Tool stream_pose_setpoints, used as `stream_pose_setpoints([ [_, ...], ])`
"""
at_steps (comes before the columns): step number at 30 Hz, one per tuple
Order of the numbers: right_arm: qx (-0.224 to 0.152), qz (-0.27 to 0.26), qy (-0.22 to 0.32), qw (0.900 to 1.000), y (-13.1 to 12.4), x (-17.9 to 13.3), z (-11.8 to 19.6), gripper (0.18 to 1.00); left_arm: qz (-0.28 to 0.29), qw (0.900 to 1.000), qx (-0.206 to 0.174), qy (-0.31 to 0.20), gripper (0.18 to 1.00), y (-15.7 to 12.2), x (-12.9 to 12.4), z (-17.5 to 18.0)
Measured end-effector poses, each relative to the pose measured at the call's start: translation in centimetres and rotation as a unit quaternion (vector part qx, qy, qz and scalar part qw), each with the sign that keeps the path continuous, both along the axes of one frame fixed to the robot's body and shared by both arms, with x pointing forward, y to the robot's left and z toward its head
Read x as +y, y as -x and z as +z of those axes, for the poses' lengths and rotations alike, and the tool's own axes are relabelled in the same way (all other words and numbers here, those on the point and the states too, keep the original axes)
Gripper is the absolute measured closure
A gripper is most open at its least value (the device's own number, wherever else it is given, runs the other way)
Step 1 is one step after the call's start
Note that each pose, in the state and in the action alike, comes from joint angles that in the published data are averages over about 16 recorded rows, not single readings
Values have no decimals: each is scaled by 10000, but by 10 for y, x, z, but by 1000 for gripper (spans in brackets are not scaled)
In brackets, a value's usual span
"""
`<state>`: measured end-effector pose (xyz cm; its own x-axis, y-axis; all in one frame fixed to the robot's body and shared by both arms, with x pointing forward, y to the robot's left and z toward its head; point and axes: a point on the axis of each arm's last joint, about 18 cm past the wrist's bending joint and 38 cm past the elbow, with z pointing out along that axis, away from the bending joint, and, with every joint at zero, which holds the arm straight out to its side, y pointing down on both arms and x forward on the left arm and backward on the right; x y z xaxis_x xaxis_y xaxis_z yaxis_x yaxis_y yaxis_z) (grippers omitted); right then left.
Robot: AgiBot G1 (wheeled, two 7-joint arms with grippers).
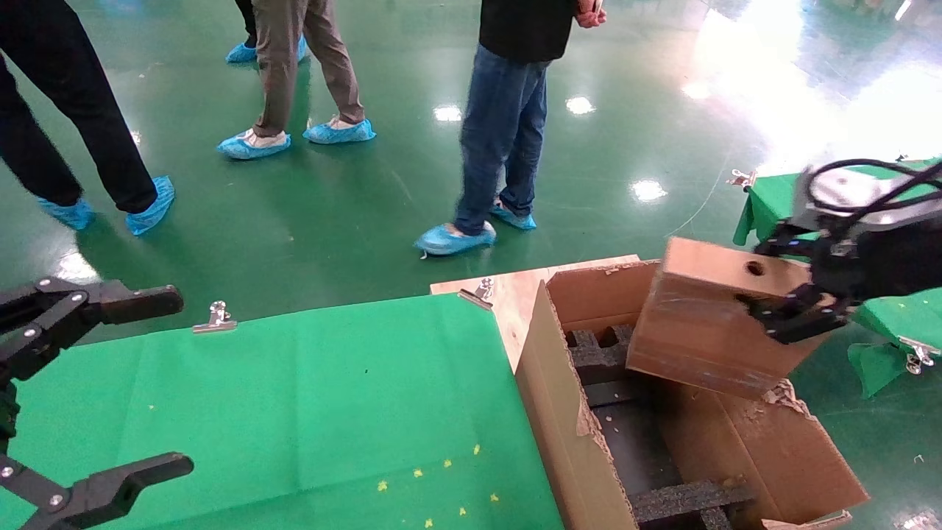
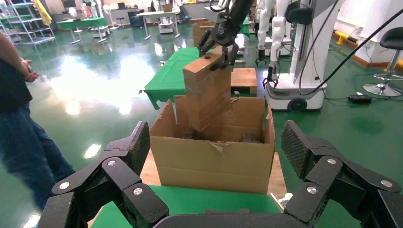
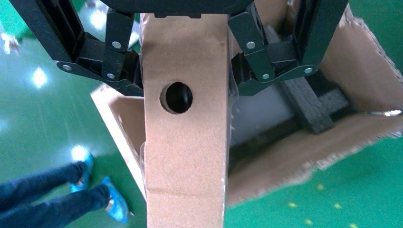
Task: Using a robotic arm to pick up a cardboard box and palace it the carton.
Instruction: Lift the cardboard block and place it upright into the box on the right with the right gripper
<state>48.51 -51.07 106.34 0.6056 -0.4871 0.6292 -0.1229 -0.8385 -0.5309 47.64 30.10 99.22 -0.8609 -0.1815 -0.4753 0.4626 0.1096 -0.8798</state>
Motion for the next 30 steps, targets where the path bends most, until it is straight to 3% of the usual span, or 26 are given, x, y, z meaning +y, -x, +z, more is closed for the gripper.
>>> stream_pose_setpoints([
  [11, 77, -62, -41, 9999, -3, 1, -6, 876, 1, 10000, 0, 2, 183, 0, 0, 0],
  [19, 163, -679, -403, 9967, -9, -7, -25, 877, 1, 10000, 0, 2, 183, 0, 0, 0],
  [24, 236, -1388, -770, 9870, -12, -11, -44, 878, 1, 10000, 0, 2, 183, 0, 0, 0],
  [30, 266, -2323, -1272, 9639, -15, -13, -65, 879, 0, 10000, 0, 2, 183, 0, 0, 0],
])
